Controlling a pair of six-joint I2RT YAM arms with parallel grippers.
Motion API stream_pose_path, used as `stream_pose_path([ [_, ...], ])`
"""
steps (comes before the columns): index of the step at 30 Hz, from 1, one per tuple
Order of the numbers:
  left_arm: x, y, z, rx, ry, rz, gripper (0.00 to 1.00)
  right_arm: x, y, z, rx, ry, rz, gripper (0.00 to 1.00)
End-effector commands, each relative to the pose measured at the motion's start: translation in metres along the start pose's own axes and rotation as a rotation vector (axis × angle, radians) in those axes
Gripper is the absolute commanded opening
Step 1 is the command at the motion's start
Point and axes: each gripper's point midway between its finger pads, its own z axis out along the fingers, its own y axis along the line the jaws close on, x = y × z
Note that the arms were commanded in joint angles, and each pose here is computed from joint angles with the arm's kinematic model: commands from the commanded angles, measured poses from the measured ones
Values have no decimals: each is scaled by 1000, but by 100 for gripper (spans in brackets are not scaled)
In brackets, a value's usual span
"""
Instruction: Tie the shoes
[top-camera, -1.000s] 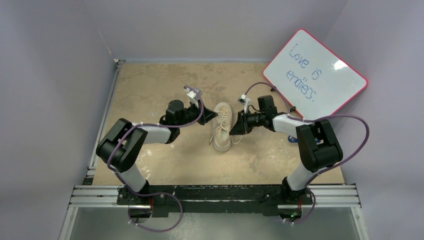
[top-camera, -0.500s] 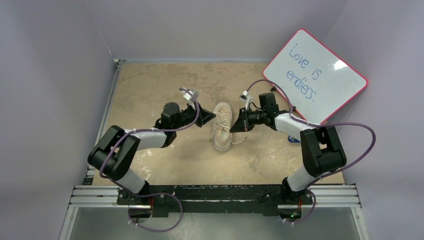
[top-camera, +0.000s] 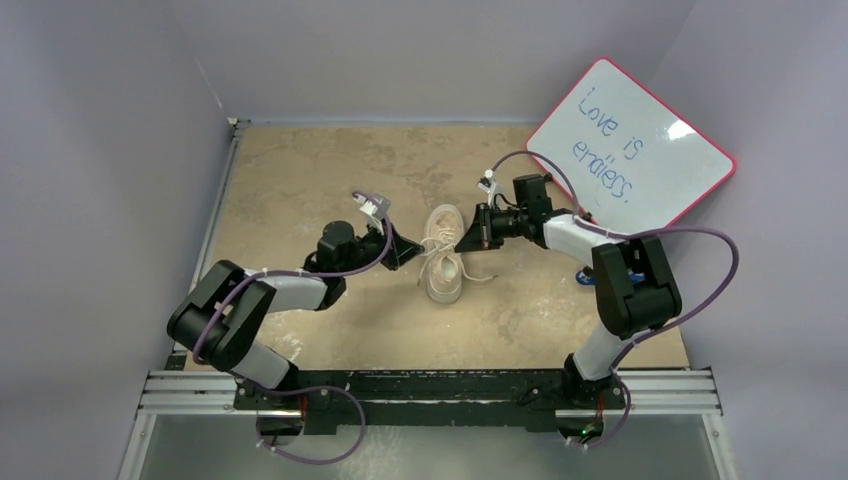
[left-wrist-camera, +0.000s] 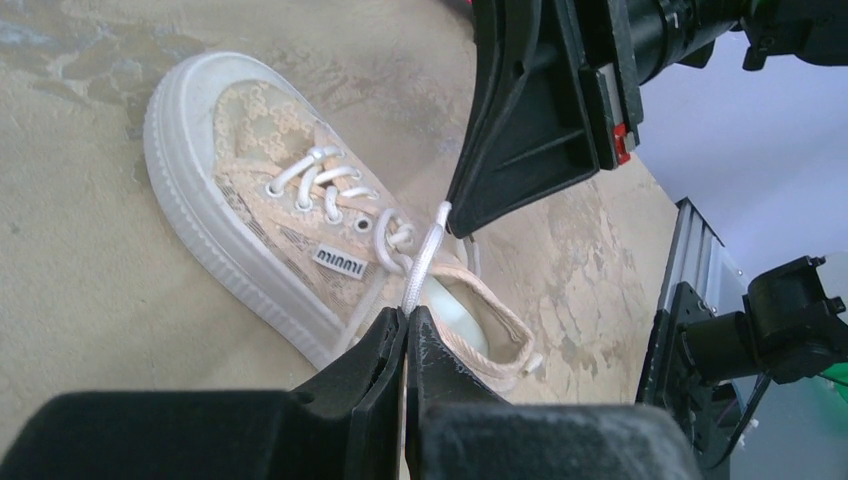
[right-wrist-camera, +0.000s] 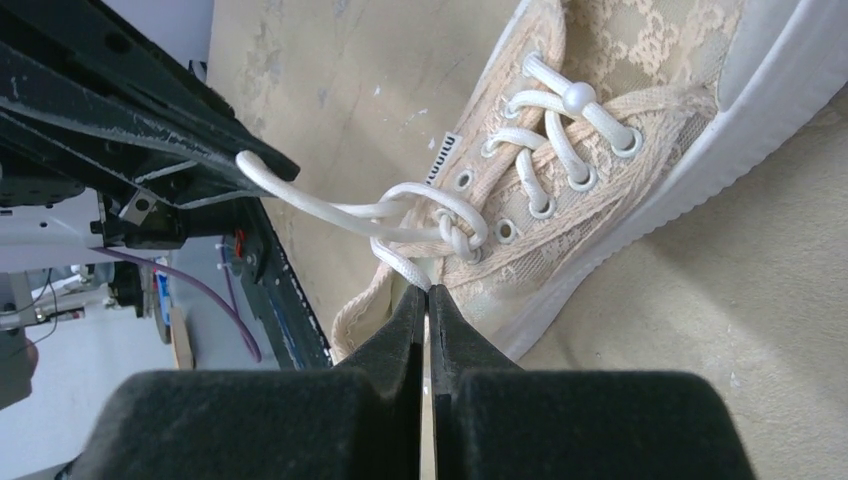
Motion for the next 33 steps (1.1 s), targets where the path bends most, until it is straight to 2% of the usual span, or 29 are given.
stream_pose_path([
  [1,-8,-22,-6,43,-53,22,0,-8,7,-3,-9,-1,10,0],
  [6,9,-31,-12,42,-28,19,0,-1,6,-6,18,16,27,0],
  [13,35,-21,-22,-20,32,31,0,-4,7,-7,13,29,-6,0],
  [19,28,-17,-27,-73,99,162,21,-5,6,-7,12,34,-32,0],
  [20,24,-18,-29,-81,106,185,27,-4,6,-6,10,39,-32,0],
  [22,15,-21,-35,-99,112,212,49,-2,7,-7,6,43,-34,0],
  [25,-7,-35,-41,-95,88,236,61,0,7,-7,4,51,-36,0],
  [28,-33,-47,-39,-101,52,216,64,1,7,-7,-2,55,-36,0],
  [30,-54,-42,-28,-169,19,162,68,2,8,-7,-4,57,-38,0],
  [33,-54,-40,7,-127,106,123,62,0,10,-8,-7,54,-42,0],
])
